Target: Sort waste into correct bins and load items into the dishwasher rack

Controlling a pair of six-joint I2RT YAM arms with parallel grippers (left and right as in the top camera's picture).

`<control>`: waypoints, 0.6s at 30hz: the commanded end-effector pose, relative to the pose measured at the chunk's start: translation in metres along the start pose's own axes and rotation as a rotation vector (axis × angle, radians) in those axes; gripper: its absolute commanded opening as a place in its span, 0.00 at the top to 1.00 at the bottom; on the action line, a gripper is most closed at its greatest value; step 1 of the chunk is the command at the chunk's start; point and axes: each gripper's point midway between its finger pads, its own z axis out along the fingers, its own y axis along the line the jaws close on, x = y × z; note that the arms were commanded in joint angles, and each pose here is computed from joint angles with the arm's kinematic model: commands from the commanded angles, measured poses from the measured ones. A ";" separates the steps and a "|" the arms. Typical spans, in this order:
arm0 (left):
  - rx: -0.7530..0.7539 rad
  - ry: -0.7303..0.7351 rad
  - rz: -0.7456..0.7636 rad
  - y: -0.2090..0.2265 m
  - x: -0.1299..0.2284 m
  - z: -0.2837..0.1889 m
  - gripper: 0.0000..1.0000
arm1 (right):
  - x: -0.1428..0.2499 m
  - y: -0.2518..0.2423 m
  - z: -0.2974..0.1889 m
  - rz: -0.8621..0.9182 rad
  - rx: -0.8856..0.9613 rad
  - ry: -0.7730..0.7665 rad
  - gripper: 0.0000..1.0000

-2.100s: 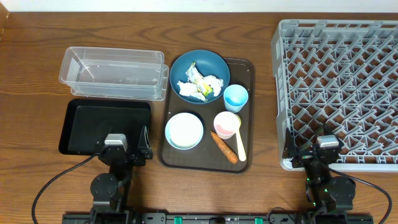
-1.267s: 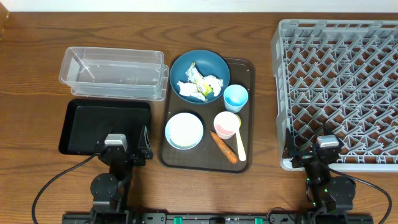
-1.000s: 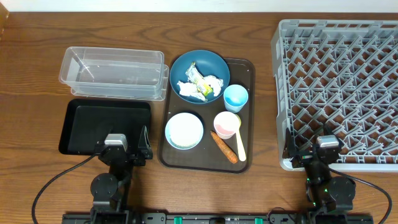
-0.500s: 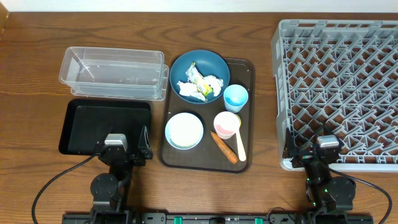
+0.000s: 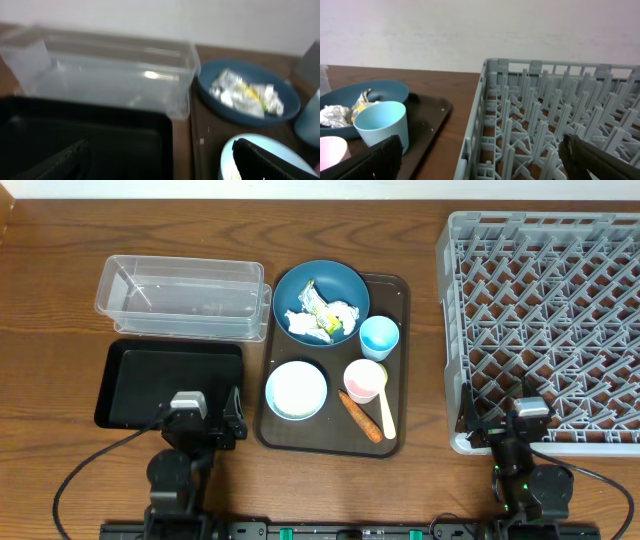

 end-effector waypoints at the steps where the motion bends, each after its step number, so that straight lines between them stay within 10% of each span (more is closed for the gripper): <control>1: 0.015 0.002 -0.008 -0.007 -0.030 -0.004 0.08 | -0.022 -0.001 -0.001 0.012 0.009 -0.020 0.01; 18: 0.000 0.536 -0.038 -0.026 -0.087 0.034 0.08 | -0.050 -0.001 0.066 0.033 -0.012 0.423 0.01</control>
